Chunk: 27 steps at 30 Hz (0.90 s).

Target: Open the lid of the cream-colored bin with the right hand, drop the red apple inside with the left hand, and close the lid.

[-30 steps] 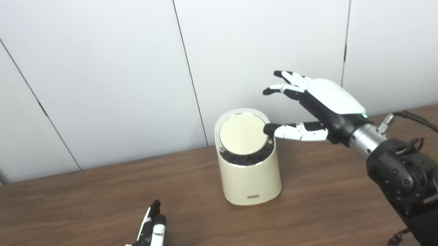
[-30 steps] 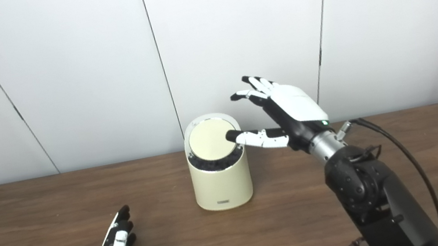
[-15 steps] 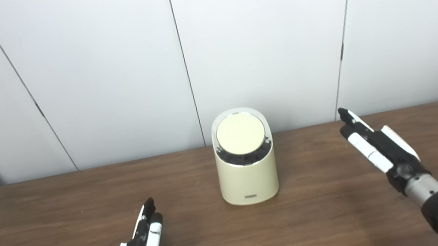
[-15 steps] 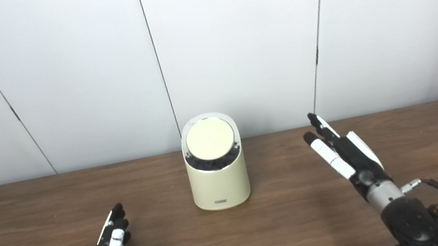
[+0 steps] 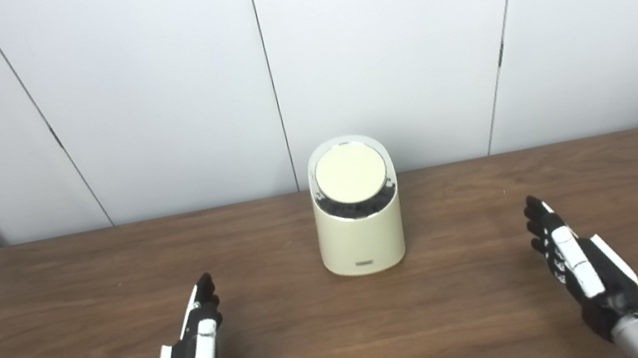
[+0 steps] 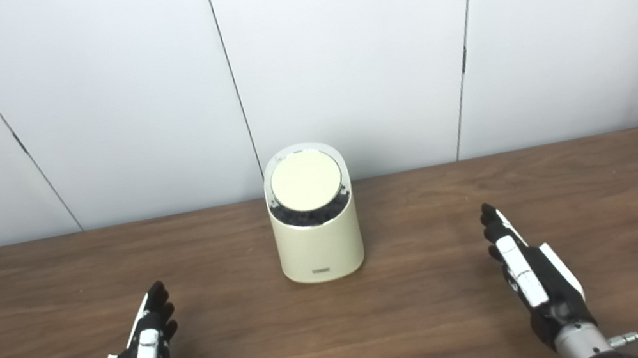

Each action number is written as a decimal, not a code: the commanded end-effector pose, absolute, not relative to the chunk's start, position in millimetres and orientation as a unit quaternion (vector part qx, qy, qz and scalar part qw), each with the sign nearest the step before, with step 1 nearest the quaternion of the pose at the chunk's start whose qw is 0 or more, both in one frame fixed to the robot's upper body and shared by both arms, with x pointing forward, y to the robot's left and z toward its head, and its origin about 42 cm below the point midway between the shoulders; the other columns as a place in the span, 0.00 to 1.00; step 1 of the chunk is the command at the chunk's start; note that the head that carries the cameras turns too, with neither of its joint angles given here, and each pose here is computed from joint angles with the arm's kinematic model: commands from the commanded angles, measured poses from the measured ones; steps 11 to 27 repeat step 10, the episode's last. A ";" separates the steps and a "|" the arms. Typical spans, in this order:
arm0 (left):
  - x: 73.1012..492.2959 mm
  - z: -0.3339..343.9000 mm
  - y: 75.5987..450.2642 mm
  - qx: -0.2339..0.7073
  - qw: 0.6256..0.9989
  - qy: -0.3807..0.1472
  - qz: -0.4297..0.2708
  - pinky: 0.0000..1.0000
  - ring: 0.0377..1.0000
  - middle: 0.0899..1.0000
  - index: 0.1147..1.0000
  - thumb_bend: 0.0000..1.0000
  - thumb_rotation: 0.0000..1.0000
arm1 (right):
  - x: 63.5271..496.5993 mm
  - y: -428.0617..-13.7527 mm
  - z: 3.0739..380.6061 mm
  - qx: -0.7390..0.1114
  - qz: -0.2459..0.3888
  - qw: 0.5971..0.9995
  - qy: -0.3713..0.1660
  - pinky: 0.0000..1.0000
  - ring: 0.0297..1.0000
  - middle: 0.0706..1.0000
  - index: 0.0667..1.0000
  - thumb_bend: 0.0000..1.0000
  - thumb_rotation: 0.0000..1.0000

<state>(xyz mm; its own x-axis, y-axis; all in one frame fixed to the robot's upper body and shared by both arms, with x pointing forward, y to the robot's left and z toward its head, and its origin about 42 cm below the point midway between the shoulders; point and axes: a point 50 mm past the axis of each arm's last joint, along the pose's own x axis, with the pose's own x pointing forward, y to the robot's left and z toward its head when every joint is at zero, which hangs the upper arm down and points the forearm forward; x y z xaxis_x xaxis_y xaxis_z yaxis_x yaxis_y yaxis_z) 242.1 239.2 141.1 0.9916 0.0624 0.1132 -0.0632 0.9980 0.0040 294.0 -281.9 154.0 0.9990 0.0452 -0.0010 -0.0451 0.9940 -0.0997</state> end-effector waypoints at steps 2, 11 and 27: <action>238.4 153.6 242.1 0.011 0.994 -0.100 0.041 1.00 1.00 1.00 1.00 0.42 0.91 | 290.3 -280.3 171.2 -0.031 0.031 0.997 -0.064 1.00 1.00 1.00 1.00 0.60 1.00; 226.2 143.4 252.2 0.028 0.993 -0.092 0.076 1.00 1.00 1.00 1.00 0.39 0.91 | 277.4 -280.8 166.5 -0.030 0.019 0.997 -0.067 1.00 1.00 1.00 1.00 0.58 1.00; 226.2 143.4 252.2 0.028 0.993 -0.092 0.076 1.00 1.00 1.00 1.00 0.39 0.91 | 277.4 -280.8 166.5 -0.030 0.019 0.997 -0.067 1.00 1.00 1.00 1.00 0.58 1.00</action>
